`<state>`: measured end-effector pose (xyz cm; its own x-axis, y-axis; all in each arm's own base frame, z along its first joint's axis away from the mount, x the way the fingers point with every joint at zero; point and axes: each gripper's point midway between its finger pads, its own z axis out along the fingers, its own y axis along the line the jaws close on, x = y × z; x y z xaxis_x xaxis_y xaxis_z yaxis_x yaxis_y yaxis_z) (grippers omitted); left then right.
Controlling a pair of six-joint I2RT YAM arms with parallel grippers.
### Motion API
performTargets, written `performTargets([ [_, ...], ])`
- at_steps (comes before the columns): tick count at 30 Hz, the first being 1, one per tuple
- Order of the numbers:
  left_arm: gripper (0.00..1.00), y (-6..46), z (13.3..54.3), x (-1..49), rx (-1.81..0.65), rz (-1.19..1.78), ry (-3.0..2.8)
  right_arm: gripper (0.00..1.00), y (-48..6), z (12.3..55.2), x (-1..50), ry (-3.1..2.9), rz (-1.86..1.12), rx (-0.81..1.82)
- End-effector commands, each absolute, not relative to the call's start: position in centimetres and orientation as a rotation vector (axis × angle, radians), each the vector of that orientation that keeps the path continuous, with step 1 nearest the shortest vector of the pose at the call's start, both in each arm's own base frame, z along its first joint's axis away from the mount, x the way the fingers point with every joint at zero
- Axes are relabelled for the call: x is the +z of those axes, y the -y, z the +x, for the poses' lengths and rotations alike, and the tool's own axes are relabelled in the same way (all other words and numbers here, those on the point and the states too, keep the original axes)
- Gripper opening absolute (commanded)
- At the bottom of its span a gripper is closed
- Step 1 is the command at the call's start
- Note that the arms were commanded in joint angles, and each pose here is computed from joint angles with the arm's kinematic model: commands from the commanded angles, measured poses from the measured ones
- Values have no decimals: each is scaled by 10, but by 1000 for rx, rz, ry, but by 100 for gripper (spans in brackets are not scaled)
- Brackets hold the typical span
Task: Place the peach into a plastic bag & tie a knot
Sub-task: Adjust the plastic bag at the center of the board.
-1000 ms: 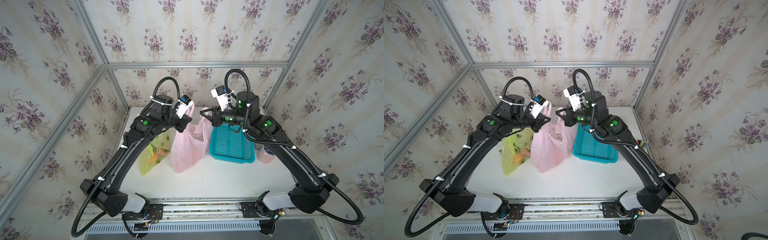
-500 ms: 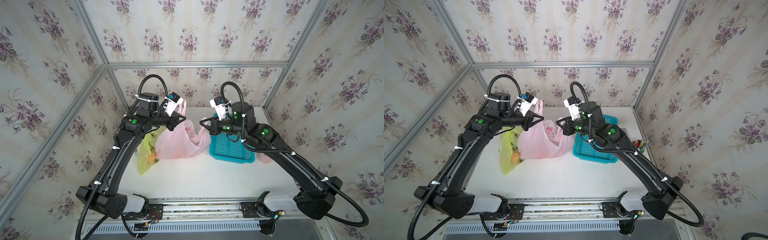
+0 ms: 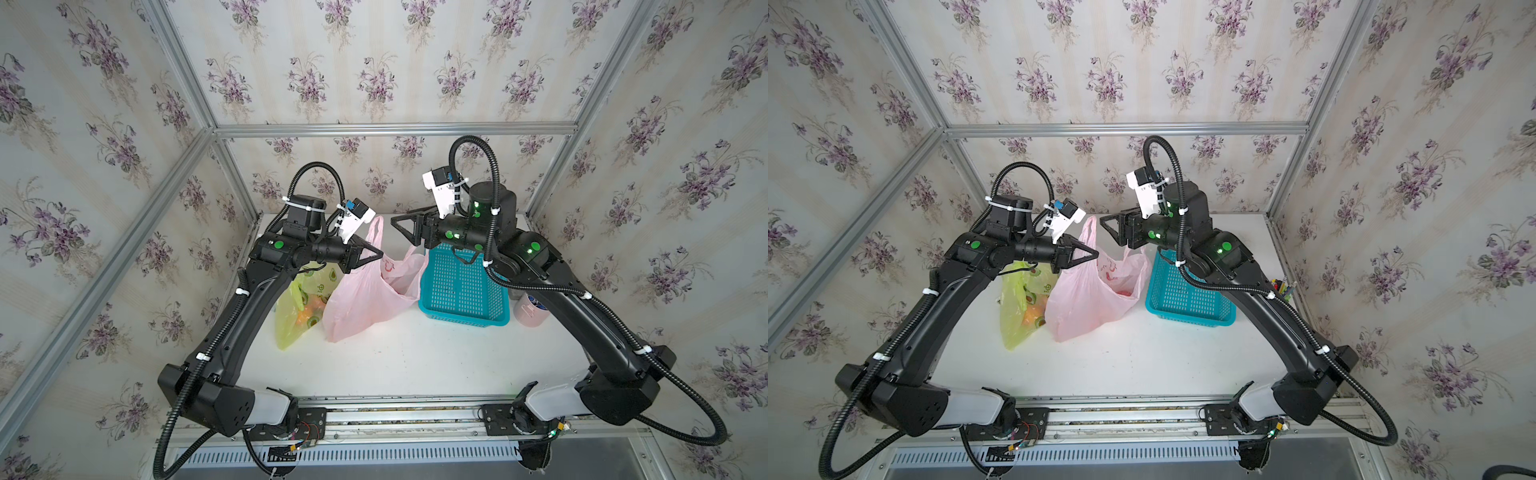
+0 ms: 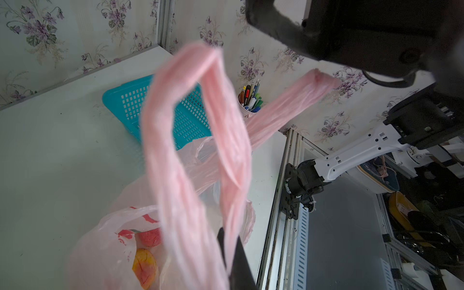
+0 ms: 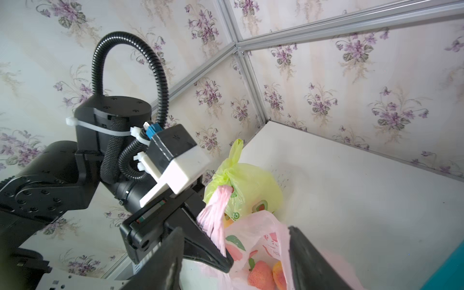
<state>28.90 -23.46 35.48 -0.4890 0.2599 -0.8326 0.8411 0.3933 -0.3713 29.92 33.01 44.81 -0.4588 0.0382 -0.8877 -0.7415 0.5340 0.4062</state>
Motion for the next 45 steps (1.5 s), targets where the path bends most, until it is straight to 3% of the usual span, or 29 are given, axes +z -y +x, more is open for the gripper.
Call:
performTargets([
  [1, 2, 237, 284, 362, -1094, 962, -1924, 58, -341, 301, 445, -1836, -638, 1072],
  [7, 3, 237, 281, 362, -1097, 967, -1920, 59, -359, 302, 438, -1848, -673, 1164],
  [11, 3, 238, 281, 359, -1099, 968, -1928, 54, -366, 301, 440, -1832, -693, 1207],
  [16, 3, 238, 280, 359, -1095, 971, -1926, 37, -372, 304, 436, -1845, -700, 1229],
  [20, 5, 238, 279, 361, -1093, 972, -1923, 12, -374, 307, 433, -1853, -697, 1233],
  [22, 20, 237, 281, 360, -1079, 959, -1933, 0, -373, 310, 433, -1856, -670, 1230],
  [23, 37, 235, 282, 359, -1062, 947, -1945, 0, -372, 311, 434, -1853, -650, 1231],
  [24, 46, 233, 283, 357, -1031, 933, -1956, 0, -370, 312, 435, -1850, -622, 1231],
  [26, 58, 226, 289, 353, -924, 882, -1984, 0, -366, 315, 439, -1838, -570, 1229],
  [36, 67, 204, 301, 364, -607, 607, -1819, 0, -362, 326, 447, -1815, -421, 1260],
  [45, 67, 203, 312, 389, -381, 447, -1664, 0, -369, 329, 449, -1807, -389, 1304],
])
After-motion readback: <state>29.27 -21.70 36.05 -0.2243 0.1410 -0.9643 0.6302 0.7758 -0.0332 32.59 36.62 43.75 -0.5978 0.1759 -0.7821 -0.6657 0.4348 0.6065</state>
